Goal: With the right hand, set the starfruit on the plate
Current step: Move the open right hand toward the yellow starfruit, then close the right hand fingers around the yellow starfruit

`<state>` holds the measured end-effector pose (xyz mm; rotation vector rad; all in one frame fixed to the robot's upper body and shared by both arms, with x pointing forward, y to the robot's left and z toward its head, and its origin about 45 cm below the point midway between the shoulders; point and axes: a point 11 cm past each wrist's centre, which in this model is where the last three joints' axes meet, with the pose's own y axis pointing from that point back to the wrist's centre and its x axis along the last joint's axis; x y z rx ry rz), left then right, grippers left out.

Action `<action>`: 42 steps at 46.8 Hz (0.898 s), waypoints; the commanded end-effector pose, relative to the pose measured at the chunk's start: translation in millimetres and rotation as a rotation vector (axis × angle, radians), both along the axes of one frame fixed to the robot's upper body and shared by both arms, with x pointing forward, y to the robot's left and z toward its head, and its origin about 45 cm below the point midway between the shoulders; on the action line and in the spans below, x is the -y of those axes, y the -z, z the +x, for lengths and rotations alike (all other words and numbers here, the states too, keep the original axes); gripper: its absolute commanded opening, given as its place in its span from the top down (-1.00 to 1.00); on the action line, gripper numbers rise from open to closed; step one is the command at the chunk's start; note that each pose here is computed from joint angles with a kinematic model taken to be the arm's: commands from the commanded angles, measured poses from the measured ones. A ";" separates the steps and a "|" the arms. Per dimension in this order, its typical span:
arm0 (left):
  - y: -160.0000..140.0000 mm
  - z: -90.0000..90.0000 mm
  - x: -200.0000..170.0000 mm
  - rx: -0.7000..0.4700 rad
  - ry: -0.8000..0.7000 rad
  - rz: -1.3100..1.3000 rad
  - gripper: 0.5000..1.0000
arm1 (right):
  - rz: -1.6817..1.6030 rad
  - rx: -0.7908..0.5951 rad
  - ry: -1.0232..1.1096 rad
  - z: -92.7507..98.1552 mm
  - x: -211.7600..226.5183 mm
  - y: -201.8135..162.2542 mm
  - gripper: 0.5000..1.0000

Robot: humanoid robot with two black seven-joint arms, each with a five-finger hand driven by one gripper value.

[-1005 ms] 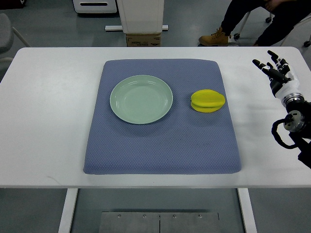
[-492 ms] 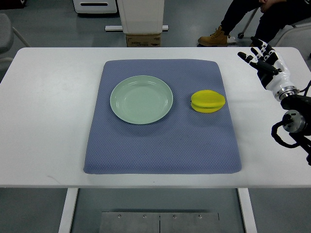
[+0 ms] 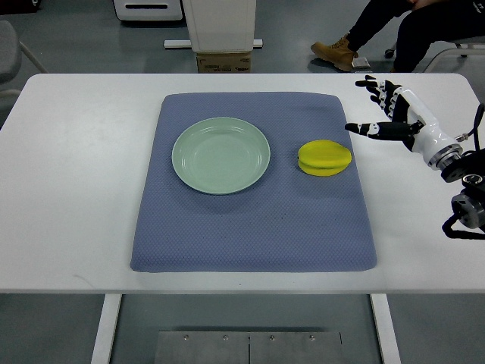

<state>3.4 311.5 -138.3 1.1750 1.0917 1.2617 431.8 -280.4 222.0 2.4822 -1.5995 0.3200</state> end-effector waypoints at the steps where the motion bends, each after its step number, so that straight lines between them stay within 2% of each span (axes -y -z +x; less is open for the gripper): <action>1: 0.0 0.1 -0.1 0.000 0.000 0.001 -1.00 | -0.115 0.014 -0.052 -5.8 -6.5 6.9 -1.00; 13: 0.0 0.1 0.1 0.000 0.000 -0.001 -1.00 | -0.332 0.052 -0.107 -8.9 -18.9 18.1 -1.00; 25: 0.0 0.1 0.1 0.000 0.000 -0.001 -1.00 | -0.336 0.050 -0.123 -8.2 -34.2 22.7 -1.00; 42: 0.0 0.1 -0.1 0.000 0.000 0.001 -1.00 | -0.404 -0.020 -0.099 -9.9 -21.7 40.1 -1.00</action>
